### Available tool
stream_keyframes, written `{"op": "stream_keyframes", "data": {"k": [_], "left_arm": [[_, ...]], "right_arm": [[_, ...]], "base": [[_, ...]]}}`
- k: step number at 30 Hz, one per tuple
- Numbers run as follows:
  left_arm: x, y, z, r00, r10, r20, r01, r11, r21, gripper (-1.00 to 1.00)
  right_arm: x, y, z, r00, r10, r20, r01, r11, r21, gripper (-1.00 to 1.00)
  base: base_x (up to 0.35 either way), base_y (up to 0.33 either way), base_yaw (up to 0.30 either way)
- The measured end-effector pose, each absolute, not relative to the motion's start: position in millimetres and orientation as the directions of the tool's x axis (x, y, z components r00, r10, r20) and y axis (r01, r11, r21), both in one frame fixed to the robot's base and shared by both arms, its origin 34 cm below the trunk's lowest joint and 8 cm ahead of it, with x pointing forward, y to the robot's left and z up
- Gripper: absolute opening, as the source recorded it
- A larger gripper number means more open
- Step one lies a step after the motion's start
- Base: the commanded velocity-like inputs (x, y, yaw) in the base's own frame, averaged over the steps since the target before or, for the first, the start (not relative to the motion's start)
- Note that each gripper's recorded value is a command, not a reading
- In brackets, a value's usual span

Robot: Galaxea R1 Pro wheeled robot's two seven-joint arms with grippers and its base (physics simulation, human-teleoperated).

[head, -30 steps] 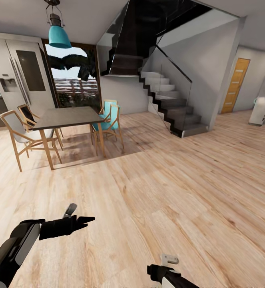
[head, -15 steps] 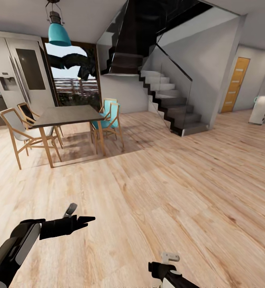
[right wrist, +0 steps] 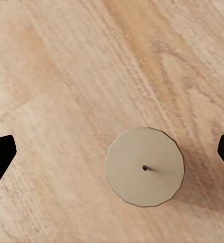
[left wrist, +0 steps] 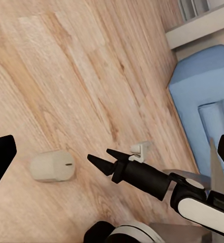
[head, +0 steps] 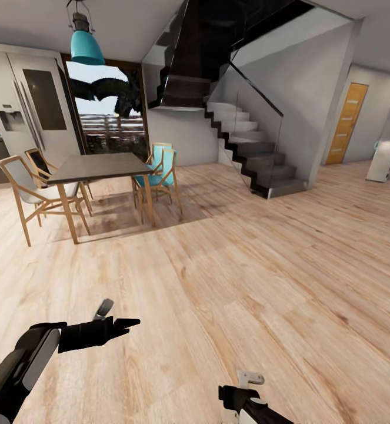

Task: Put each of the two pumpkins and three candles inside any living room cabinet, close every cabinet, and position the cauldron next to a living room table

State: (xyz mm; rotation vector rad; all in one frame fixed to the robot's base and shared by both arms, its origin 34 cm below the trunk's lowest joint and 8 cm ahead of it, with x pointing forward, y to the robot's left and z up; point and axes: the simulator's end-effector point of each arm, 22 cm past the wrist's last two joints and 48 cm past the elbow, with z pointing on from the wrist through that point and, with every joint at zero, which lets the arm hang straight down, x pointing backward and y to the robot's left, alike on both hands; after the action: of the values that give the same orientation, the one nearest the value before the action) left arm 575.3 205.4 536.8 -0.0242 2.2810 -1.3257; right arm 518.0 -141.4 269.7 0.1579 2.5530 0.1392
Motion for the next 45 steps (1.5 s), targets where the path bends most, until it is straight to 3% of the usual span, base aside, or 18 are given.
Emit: {"op": "stream_keyframes", "data": {"k": [45], "left_arm": [[563.1, 202.3, 441.2, -0.924, -0.254, -0.286, 0.118, 0.521, -0.845, 1.0]], "right_arm": [[470.7, -136.3, 184.4, -0.895, 0.175, -0.411, 0.129, 0.982, 0.139, 1.0]], "base": [[0.0, 0.0, 0.0]]}}
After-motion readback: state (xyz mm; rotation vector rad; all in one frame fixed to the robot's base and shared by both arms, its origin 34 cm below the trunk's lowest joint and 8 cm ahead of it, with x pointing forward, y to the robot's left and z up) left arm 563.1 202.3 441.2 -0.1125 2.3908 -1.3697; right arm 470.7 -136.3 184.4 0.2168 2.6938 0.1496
